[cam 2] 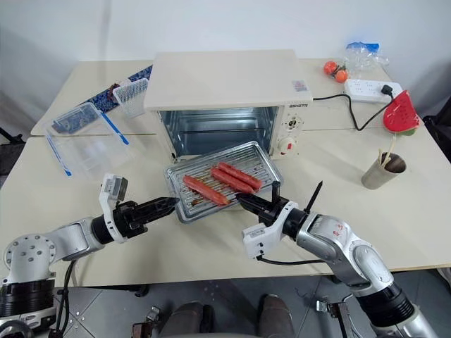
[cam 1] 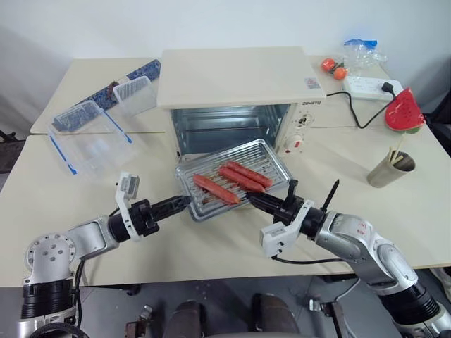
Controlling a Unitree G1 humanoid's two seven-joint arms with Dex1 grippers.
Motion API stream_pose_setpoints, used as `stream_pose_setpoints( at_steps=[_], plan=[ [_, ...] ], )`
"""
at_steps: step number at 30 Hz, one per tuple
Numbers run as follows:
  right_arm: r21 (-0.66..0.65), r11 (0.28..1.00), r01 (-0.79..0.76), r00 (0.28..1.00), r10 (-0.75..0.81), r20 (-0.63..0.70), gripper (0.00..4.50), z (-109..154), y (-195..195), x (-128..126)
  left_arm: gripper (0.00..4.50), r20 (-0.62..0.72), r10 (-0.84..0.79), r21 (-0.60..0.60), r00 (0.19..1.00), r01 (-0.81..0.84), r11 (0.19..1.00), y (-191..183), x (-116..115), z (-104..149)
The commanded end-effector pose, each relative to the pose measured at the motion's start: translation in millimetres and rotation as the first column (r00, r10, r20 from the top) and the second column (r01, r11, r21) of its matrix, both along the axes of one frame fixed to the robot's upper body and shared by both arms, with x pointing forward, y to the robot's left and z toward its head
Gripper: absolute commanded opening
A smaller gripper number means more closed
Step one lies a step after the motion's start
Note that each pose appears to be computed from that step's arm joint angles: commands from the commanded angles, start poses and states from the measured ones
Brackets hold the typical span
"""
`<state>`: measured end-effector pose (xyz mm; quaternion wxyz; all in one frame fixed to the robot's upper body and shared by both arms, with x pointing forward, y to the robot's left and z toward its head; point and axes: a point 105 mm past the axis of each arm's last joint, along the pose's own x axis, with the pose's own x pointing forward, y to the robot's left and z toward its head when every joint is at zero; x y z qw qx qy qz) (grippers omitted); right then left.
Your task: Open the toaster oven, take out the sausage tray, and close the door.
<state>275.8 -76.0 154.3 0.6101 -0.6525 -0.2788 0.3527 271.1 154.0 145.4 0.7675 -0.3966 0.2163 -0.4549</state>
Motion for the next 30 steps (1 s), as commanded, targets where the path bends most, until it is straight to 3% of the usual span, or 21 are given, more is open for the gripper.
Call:
stream_pose_setpoints(
  at_steps=[1, 13, 19, 24, 30],
  plan=[
    [0.031, 0.999, -0.038, 0.998, 0.036, 0.058, 0.0, 20.2, 2.8, -6.1, 3.86, -0.023, 0.041, -0.055, 0.999, -0.042, 0.998, -0.9, 5.4, 3.3],
    [0.027, 0.997, -0.065, 0.996, 0.064, 0.06, 0.0, 25.9, 7.5, -8.2, 0.13, -0.108, 0.017, -0.098, 0.994, -0.028, 0.995, -14.4, 2.0, -1.1],
    [0.039, 0.991, -0.127, 0.991, 0.125, 0.047, 0.0, 28.0, 13.7, -16.3, 0.03, -0.155, -0.038, -0.153, 0.987, 0.014, 0.988, -20.9, -4.1, 3.9],
    [0.062, 0.991, -0.119, 0.989, 0.124, -0.081, 0.0, 21.6, 8.7, -16.0, 0.03, -0.199, -0.048, -0.15, 0.979, 0.018, 0.988, -23.4, -7.6, 4.0],
    [0.124, 0.983, -0.136, 0.966, 0.16, -0.205, 1.68, 19.0, 4.3, -23.3, 0.0, -0.186, 0.007, -0.134, 0.983, -0.033, 0.99, -7.3, -9.3, 8.4]
  ],
)
